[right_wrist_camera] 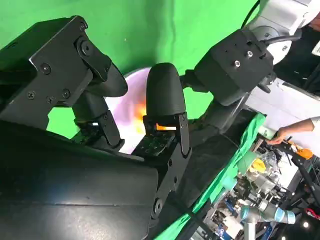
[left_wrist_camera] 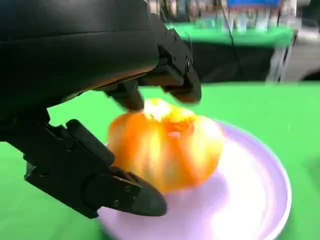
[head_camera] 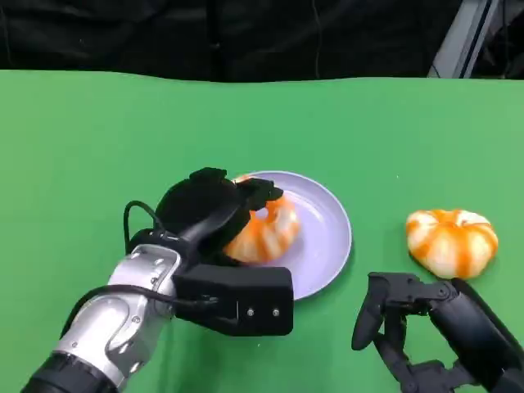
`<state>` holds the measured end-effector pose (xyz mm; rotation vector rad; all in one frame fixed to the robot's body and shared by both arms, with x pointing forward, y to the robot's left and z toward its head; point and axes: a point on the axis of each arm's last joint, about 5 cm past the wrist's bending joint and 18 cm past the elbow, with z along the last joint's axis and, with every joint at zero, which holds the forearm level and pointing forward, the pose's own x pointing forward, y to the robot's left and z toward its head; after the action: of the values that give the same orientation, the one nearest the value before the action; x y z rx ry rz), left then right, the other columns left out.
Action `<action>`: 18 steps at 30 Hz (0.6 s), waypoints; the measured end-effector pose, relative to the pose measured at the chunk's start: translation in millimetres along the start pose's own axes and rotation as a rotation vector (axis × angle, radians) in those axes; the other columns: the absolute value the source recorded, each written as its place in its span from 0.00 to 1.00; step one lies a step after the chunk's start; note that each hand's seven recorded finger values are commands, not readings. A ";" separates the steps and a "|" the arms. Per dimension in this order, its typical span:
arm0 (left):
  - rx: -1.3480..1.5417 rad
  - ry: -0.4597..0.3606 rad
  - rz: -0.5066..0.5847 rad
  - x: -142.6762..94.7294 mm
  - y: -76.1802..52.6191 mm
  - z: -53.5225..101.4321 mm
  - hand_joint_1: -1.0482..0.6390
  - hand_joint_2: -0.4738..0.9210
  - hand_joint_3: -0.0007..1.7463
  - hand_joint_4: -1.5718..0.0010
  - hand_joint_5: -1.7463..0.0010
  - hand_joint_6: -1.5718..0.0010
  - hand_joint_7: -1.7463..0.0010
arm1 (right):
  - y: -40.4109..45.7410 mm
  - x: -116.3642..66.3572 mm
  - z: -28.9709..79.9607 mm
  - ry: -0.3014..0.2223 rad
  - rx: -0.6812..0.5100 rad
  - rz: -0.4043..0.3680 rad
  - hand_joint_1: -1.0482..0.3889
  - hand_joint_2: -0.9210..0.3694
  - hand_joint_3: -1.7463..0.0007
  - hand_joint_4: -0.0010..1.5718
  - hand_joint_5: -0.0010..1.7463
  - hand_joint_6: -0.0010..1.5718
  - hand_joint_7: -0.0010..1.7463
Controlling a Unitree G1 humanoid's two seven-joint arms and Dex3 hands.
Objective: Grasp the bread from the table and place it into the plate.
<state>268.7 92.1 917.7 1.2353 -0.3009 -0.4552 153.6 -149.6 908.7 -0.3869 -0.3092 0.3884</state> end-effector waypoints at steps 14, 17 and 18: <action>0.001 -0.007 -0.107 -10.6 15.5 2.2 0.08 1.00 0.27 0.99 0.99 0.97 0.99 | -0.1 0.2 0.3 0.008 0.002 0.001 0.79 0.45 0.23 0.54 0.96 0.50 0.76; -0.059 -0.030 -0.054 -22.6 20.5 -3.4 0.15 1.00 0.24 0.93 0.96 0.92 0.97 | -0.2 -0.7 0.1 0.008 0.004 -0.001 0.79 0.44 0.23 0.54 0.95 0.49 0.76; -0.082 -0.043 -0.033 -28.2 22.7 -5.6 0.17 1.00 0.23 0.92 0.95 0.91 0.96 | -0.5 -1.5 -0.2 0.012 0.008 -0.001 0.79 0.44 0.23 0.54 0.96 0.49 0.76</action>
<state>250.5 116.4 938.2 1.1526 -0.2965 -0.5182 152.5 -150.6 908.5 -0.3816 -0.2957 0.3859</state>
